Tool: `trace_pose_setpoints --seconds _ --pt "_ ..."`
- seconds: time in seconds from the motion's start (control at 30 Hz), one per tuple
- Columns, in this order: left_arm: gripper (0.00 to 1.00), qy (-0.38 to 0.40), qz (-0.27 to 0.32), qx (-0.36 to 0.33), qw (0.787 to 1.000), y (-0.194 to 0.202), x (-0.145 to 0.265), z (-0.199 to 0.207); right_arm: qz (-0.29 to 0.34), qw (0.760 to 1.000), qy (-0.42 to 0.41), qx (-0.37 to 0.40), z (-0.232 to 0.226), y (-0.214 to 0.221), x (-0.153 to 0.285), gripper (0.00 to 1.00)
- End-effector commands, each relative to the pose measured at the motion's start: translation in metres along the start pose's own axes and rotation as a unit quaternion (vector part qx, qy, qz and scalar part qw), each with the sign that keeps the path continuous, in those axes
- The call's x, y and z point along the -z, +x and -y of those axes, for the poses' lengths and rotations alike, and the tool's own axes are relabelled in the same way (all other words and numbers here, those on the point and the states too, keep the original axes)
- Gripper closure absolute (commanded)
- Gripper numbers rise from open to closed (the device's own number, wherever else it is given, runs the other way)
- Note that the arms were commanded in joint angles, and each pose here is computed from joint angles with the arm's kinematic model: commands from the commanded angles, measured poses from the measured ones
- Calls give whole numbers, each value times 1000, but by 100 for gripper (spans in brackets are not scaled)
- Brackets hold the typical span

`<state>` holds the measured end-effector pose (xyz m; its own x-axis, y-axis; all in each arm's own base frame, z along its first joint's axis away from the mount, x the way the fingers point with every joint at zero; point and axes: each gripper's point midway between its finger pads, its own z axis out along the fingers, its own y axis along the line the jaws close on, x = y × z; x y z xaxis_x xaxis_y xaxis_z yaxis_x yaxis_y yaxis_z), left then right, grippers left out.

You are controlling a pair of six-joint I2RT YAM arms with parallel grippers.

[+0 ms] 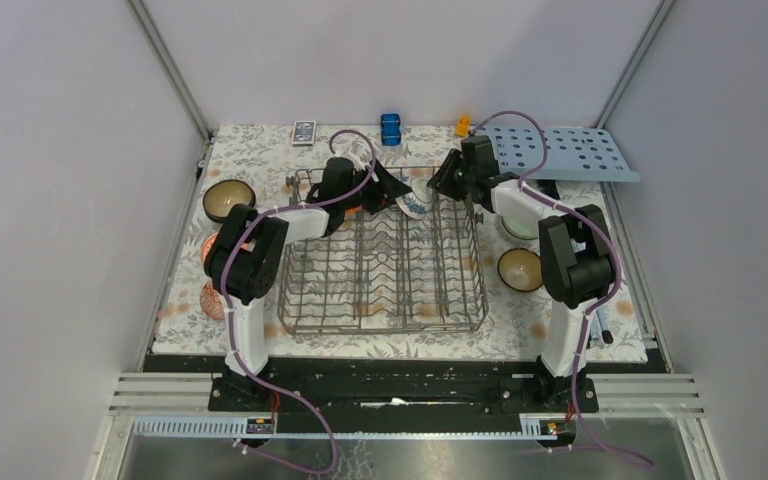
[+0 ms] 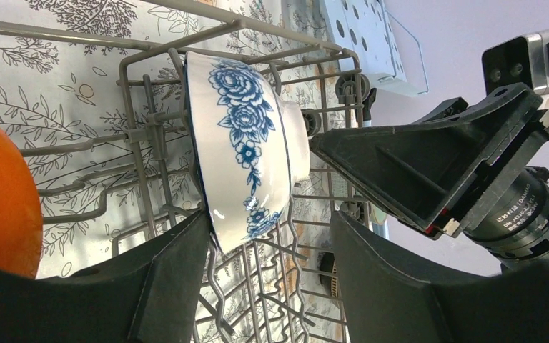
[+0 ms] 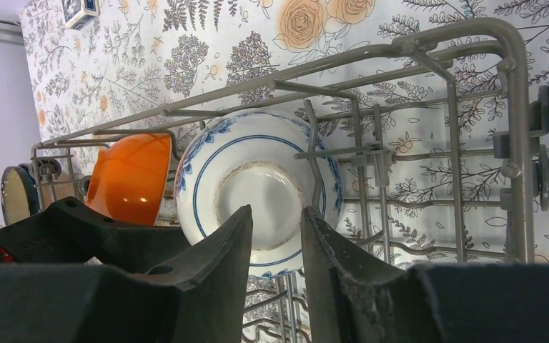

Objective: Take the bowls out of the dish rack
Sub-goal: Pick up the bowl from the dish rack.

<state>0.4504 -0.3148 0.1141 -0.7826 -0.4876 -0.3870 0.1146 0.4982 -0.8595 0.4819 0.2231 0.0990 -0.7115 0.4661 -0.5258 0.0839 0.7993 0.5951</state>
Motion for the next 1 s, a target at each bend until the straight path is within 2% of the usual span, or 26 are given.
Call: trace_pose_setpoints --seconds 0.0,0.4,0.97 --pt "35 41 28 -34 998 -19 12 40 -1 1000 -9 -3 -2 -2 3 62" --pt "42 54 30 -44 997 -19 17 50 -3 1000 -14 -7 -2 -2 3 62" --pt "48 98 -1 -52 994 -6 1 70 -16 1000 -14 -11 3 2 -3 64"
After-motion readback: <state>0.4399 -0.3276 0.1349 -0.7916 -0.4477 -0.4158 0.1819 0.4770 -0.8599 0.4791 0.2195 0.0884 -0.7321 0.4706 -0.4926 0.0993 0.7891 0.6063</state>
